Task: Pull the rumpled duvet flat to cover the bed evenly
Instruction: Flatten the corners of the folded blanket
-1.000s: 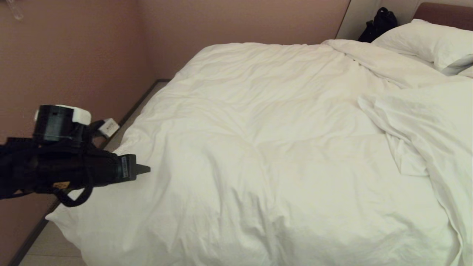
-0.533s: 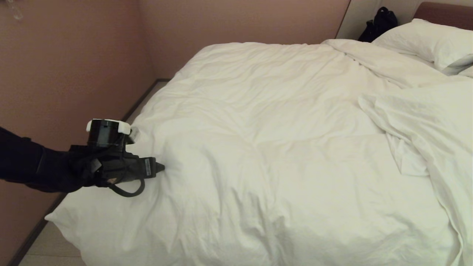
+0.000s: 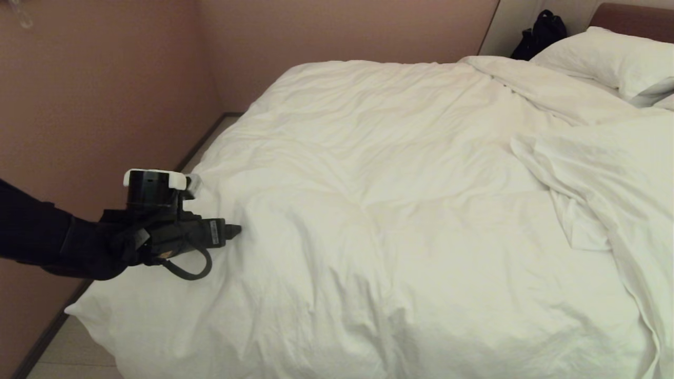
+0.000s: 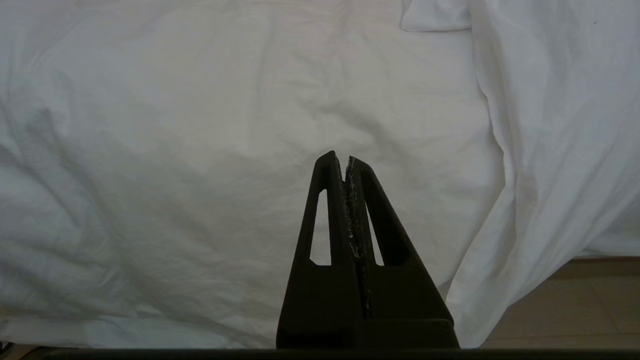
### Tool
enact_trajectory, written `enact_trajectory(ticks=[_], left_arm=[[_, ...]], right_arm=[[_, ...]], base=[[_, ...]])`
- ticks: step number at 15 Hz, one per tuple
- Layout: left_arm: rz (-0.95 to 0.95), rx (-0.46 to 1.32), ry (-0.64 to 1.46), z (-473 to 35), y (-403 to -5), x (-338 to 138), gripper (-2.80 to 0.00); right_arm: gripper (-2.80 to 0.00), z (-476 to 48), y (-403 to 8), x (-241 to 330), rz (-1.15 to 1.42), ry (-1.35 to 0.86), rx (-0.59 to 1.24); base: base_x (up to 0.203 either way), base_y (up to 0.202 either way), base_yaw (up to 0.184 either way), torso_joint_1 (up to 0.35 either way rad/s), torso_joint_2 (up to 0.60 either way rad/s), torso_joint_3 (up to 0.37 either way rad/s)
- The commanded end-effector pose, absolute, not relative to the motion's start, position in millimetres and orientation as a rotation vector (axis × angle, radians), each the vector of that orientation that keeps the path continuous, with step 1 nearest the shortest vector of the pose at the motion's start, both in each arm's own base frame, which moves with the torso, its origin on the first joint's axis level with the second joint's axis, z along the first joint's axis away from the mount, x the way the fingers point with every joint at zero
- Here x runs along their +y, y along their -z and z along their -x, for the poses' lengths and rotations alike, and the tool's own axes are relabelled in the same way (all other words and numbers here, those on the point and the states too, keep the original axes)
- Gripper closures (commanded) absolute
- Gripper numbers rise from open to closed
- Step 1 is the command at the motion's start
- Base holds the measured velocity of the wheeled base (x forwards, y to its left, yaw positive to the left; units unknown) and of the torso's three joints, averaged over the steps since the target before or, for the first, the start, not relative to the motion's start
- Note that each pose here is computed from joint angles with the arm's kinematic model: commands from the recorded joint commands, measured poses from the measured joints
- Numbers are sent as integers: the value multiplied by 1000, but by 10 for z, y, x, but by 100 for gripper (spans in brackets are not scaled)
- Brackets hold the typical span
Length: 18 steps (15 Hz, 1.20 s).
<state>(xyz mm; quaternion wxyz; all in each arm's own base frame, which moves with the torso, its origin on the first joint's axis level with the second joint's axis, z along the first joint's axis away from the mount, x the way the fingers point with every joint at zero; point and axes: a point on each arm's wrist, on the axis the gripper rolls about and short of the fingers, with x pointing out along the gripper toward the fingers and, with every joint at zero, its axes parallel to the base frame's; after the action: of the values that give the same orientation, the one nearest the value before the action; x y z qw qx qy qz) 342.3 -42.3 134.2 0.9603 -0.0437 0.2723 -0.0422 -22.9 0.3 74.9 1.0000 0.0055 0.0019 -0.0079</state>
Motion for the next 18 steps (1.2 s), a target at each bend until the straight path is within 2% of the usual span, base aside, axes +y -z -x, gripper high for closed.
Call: enact_trajectory(ticks=[1, 9, 12, 13, 18], left_arm=[[88, 573, 83, -3444, -1271, -430, -280], [82, 717, 70, -3573, -747, -444, -280], [84, 734, 66, -3598, -678, -443, -280], [84, 728, 67, -3601, -696, -444, 0], [84, 726, 67, -3590, -704, -442, 0]], right_arm=[[0, 228, -749, 3, -11, 15, 6], [0, 228, -750, 3, -11, 15, 5], [0, 228, -749, 3, -11, 17, 6], [0, 228, -750, 3, -11, 15, 5], [0, 228, -750, 3, -11, 17, 5]], base=[[0, 0, 0, 0, 0, 0], [0, 0, 0, 0, 0, 0], [0, 0, 0, 0, 0, 0], [0, 0, 0, 0, 0, 0], [0, 0, 0, 0, 0, 0]])
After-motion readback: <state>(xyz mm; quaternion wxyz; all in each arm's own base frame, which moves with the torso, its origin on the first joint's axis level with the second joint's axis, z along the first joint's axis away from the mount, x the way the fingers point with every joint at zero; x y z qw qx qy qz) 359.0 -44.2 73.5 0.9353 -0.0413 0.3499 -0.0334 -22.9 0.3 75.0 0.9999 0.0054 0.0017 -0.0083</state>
